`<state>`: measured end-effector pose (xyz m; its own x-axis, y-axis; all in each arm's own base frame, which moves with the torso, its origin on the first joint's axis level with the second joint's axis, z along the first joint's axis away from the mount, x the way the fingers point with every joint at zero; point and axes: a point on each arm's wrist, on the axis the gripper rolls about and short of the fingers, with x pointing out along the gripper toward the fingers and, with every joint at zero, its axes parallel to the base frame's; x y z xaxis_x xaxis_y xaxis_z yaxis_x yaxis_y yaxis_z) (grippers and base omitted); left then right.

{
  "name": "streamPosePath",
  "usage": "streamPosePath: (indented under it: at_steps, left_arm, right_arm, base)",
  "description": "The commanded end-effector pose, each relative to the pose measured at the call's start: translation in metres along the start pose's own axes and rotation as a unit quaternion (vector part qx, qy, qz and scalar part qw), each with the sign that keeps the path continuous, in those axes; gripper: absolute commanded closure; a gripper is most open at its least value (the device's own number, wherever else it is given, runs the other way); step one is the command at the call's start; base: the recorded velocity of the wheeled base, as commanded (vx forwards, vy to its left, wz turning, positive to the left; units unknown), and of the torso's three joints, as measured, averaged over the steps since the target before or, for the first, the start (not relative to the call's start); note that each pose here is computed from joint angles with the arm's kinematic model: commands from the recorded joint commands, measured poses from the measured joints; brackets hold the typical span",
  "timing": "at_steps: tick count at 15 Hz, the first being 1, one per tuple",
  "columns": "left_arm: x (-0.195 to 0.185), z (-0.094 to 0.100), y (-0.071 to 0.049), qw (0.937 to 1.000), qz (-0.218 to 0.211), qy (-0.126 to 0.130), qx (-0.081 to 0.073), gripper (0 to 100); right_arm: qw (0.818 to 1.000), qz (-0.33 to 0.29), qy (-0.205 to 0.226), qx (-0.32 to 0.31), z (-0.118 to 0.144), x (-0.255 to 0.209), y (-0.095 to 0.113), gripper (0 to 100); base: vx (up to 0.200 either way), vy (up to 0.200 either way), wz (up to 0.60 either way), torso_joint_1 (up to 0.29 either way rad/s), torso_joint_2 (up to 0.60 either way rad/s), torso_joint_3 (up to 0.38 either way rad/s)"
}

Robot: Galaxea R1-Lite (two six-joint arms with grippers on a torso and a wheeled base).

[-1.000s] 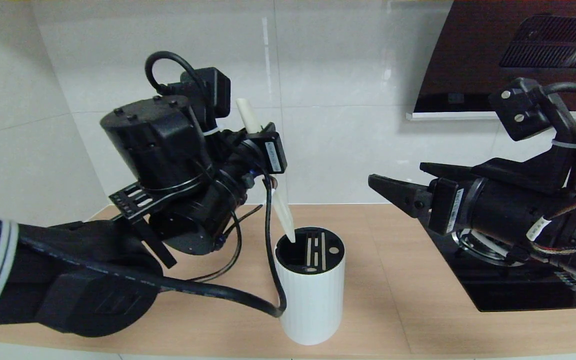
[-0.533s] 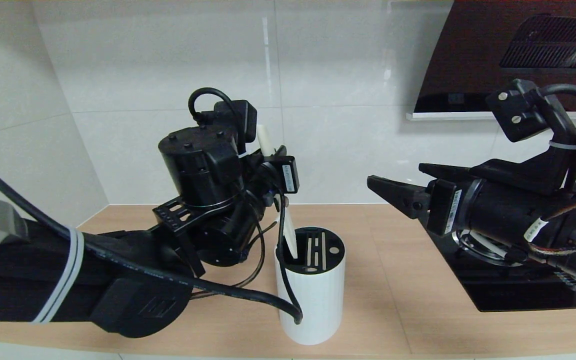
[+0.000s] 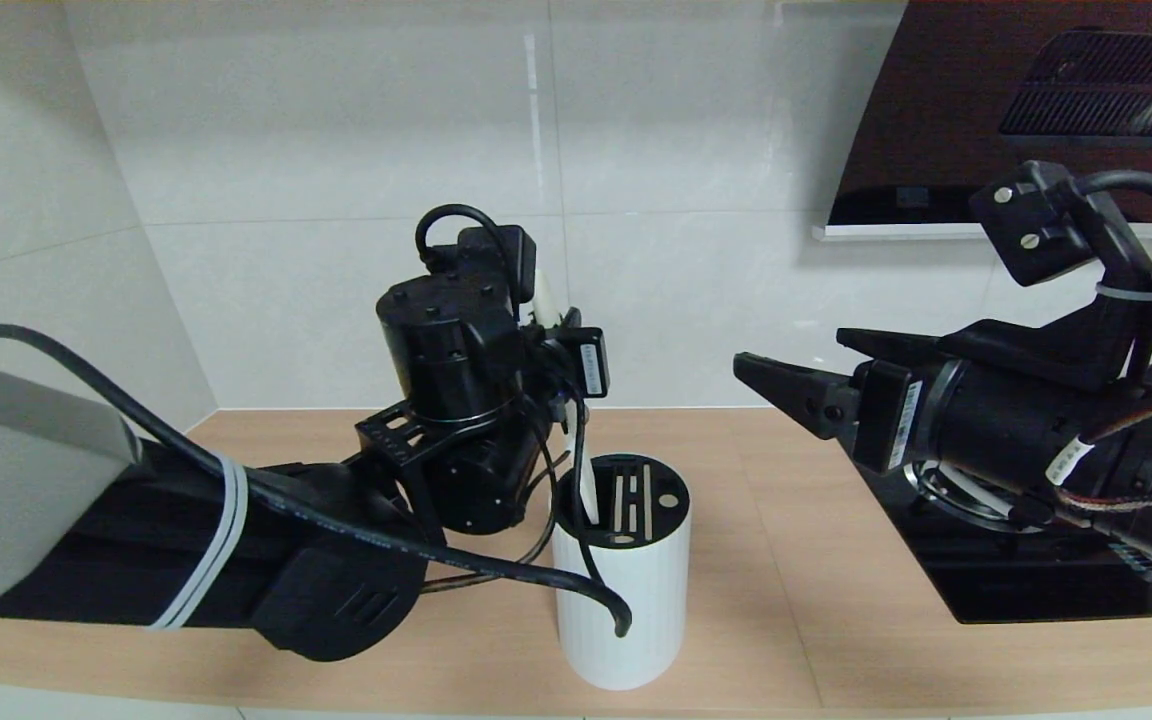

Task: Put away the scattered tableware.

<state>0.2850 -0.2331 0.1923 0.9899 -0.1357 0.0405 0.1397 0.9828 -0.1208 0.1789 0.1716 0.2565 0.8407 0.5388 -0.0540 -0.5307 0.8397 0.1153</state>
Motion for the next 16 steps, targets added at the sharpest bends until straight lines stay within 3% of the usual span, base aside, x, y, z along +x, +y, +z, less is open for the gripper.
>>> streamPosePath:
  at_steps: [1, 8, 11, 16]
  left_arm:
    - [0.001, -0.010, -0.005, 0.9999, -0.005, 0.012, -0.001, 100]
    - [0.004, -0.029, -0.012, 0.9994, -0.011, 0.034, 0.002, 100]
    - [0.007, -0.049, -0.014, 0.9983, -0.009, 0.056, 0.016, 100]
    - [0.005, -0.065, -0.013, 0.9967, -0.010, 0.077, 0.022, 100]
  right_arm:
    - [1.000, 0.000, 0.001, 0.000, -0.001, 0.001, 0.000, 0]
    - [1.000, 0.000, 0.004, -0.001, -0.002, 0.000, 0.000, 0]
    - [1.000, 0.000, 0.007, -0.002, -0.004, 0.001, 0.000, 0]
    - [1.000, 0.000, 0.010, -0.002, -0.005, 0.003, 0.000, 0]
  base:
    - [0.000, 0.000, 0.00, 0.000, 0.00, 0.000]
    - [0.000, 0.000, 0.00, 0.000, 0.00, 0.000]
    - [0.000, 0.000, 0.00, 0.000, 0.00, 0.000]
    - [0.000, 0.000, 0.00, 0.000, 0.00, 0.000]
